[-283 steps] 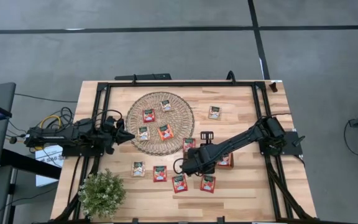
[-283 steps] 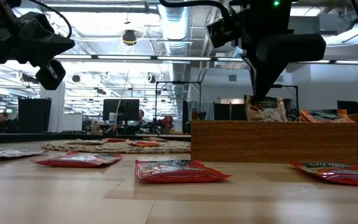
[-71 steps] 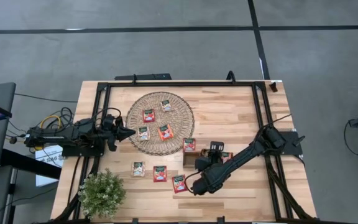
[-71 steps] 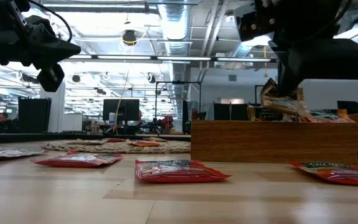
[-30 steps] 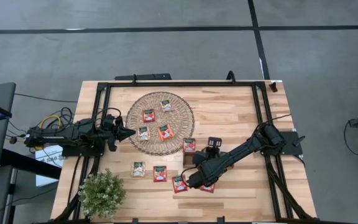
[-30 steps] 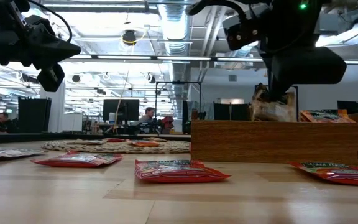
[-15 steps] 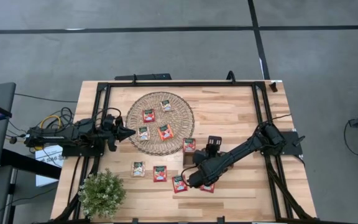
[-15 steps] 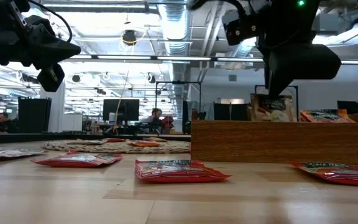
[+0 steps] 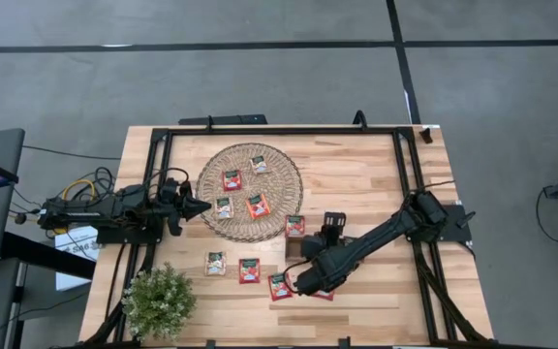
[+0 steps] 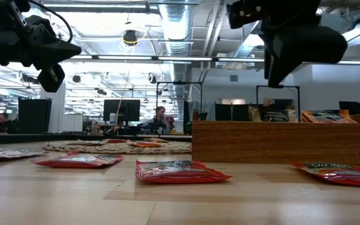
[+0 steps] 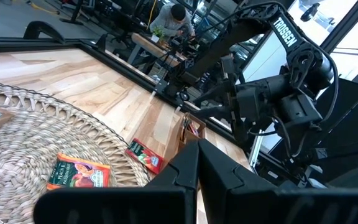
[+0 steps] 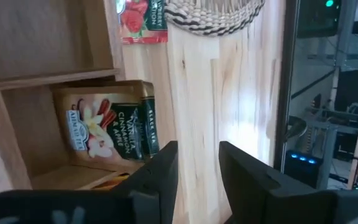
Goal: Pick & Place Tea
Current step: Put the brown tea bag into the middle section of the wooden organizer
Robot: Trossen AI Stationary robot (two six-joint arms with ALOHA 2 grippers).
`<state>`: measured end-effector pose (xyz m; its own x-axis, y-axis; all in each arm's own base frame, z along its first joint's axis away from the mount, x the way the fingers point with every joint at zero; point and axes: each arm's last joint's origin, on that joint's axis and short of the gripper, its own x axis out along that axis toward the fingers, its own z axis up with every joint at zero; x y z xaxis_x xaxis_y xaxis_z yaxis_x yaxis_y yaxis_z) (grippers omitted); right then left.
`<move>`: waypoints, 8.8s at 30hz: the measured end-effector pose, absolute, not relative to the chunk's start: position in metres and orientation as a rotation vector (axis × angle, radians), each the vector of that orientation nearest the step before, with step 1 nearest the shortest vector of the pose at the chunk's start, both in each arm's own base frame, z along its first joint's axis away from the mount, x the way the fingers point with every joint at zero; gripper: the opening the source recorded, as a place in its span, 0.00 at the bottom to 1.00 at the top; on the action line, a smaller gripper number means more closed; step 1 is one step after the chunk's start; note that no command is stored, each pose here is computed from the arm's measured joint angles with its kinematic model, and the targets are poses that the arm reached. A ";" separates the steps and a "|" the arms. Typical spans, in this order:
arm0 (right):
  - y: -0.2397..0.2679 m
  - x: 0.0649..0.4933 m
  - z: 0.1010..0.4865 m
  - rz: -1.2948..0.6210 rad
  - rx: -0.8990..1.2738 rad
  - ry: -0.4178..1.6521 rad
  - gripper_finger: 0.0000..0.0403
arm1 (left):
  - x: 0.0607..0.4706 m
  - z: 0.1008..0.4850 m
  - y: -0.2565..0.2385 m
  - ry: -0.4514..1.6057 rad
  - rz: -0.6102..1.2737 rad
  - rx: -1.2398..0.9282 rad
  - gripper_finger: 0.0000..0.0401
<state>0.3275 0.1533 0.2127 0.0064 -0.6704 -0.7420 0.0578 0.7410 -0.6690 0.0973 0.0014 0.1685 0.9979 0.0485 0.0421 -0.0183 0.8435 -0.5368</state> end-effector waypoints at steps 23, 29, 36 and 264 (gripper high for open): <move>0.027 0.243 0.338 -0.863 -0.303 1.134 0.27 | 0.096 0.179 0.002 -0.151 0.023 -0.572 0.00; 0.025 0.189 0.316 -0.879 -0.159 0.999 0.27 | 0.095 0.198 0.003 -0.180 0.066 -0.509 0.00; 0.028 0.150 0.291 -0.808 0.004 0.800 0.27 | 0.108 0.242 0.006 -0.141 0.195 -0.375 0.00; -0.001 0.190 0.294 -0.435 0.243 0.390 0.43 | 0.385 0.312 0.091 0.714 0.324 -0.057 0.00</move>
<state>0.1905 -0.0012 0.2937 0.8347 -0.3611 -0.4159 0.4528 0.8797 0.1451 0.3845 0.0914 0.3118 0.7083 0.2728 -0.6510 -0.3112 0.9485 0.0588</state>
